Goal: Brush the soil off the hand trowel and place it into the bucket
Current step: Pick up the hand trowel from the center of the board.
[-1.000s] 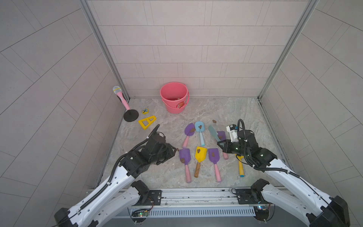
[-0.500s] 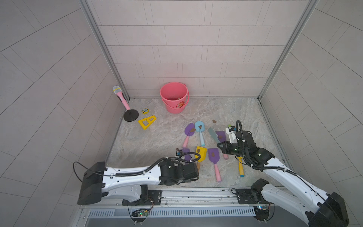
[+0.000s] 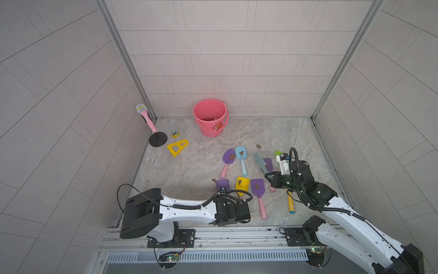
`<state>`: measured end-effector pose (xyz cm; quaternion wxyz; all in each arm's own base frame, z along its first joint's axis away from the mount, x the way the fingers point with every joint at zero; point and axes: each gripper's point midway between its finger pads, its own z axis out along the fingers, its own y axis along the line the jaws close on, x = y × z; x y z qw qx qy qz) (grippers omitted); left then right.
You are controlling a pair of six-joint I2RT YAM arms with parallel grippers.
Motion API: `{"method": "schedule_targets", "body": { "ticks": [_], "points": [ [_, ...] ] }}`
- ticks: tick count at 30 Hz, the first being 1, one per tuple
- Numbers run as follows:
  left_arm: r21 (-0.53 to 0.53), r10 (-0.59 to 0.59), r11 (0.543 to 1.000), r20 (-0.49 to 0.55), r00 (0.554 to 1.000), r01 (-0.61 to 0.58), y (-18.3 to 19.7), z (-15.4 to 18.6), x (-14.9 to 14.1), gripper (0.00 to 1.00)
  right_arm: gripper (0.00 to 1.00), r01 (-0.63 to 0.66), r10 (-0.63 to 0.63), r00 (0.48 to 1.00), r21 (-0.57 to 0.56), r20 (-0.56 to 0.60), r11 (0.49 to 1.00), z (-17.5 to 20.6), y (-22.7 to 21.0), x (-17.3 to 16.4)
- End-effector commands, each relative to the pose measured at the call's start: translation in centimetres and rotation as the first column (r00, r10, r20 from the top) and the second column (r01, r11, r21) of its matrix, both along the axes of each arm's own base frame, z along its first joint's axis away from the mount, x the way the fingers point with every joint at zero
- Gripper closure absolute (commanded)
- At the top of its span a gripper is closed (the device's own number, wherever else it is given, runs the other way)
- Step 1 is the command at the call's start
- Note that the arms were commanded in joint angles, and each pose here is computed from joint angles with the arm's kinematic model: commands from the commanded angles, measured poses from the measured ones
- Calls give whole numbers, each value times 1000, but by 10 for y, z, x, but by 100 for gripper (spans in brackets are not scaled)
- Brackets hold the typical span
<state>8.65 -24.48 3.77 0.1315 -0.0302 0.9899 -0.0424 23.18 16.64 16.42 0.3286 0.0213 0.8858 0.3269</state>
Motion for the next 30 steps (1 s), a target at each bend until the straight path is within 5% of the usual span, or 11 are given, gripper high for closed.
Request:
{"method": "schedule_targets", "body": {
  "ticks": [1,19,30],
  "points": [
    [37,14,999,36,999,-16,3,2,7,57,100,6,-5,1000,-16,12,1000,0,-3,0],
    [58,7,998,-31,1000,-5,5,-25,8,58,100,0,1,1000,-25,14,1000,4,-2,3],
    [79,7,997,-47,999,-3,15,-21,8,73,100,0,1,1000,-21,9,1000,6,1,7]
  ]
}}
